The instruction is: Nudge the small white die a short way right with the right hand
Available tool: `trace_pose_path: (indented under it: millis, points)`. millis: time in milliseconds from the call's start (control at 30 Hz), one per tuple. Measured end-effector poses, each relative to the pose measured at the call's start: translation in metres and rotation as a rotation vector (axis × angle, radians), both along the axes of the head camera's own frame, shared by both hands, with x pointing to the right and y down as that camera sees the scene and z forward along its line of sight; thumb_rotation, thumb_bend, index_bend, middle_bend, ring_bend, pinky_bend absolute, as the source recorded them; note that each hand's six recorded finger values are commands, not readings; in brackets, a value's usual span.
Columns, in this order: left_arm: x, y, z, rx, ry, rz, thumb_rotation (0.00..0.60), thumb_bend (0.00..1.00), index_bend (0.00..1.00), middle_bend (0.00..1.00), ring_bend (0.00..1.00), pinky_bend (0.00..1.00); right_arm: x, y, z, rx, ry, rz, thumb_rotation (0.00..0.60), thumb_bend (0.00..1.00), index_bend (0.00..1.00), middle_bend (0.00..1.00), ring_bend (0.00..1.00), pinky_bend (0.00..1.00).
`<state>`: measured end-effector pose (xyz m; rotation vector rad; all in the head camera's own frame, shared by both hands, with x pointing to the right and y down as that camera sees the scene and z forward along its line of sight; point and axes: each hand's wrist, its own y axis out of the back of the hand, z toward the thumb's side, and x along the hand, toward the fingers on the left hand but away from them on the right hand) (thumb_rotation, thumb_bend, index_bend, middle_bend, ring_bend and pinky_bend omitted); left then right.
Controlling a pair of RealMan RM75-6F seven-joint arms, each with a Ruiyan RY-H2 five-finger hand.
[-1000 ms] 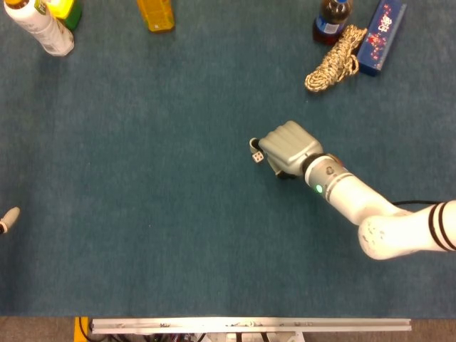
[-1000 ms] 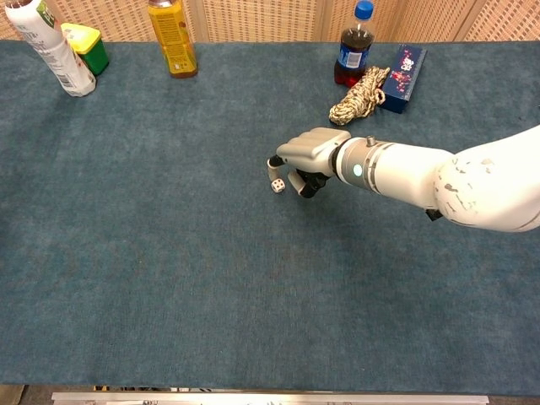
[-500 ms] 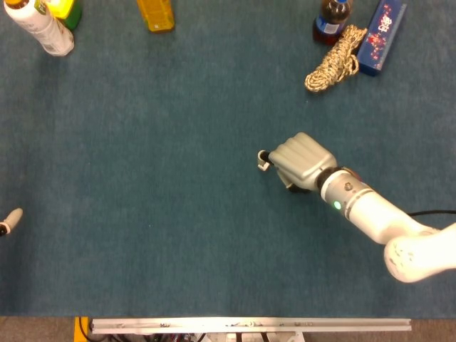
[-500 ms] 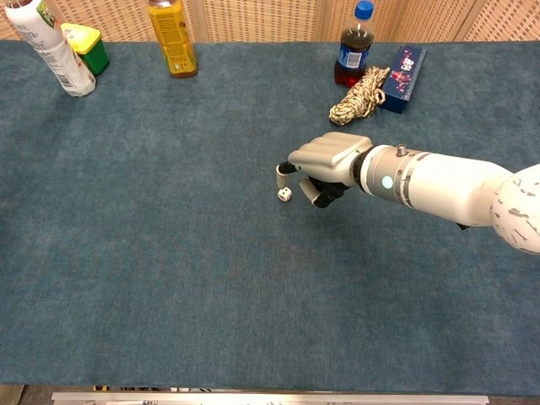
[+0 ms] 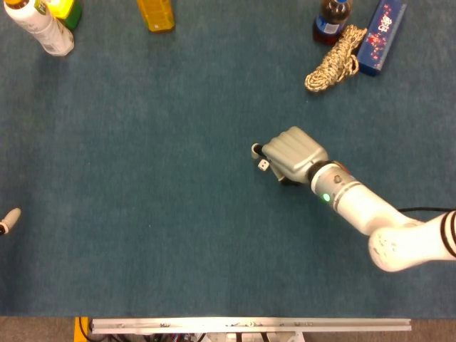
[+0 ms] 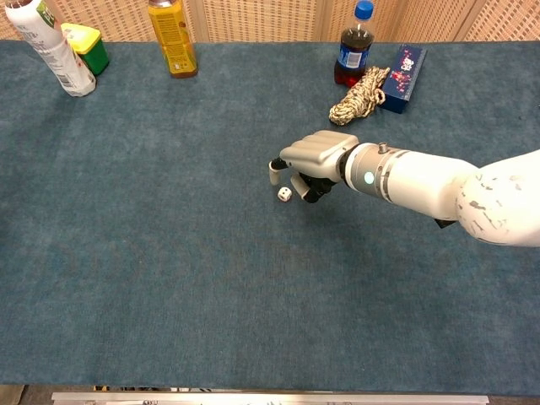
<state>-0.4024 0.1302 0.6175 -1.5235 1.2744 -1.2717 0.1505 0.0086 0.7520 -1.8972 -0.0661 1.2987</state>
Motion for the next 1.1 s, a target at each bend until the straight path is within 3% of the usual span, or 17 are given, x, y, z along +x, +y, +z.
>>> trace_pose_path:
  millis: [467,1100]
  points:
    - [0.0,0.0,0.001,-0.003,0.001,0.003,0.6,0.13,0.0,0.0,0.0,0.0,0.003,0.007,0.005,-0.007,0.031,-0.021,0.6,0.8,0.28,1.0,1.0,1.0]
    - [0.005,-0.001,0.001,0.0,0.001,0.018,0.6,0.13,0.0,0.0,0.0,0.0,0.038,0.022,-0.016,0.018,0.024,-0.026,0.6,0.79,0.28,1.0,1.0,1.0]
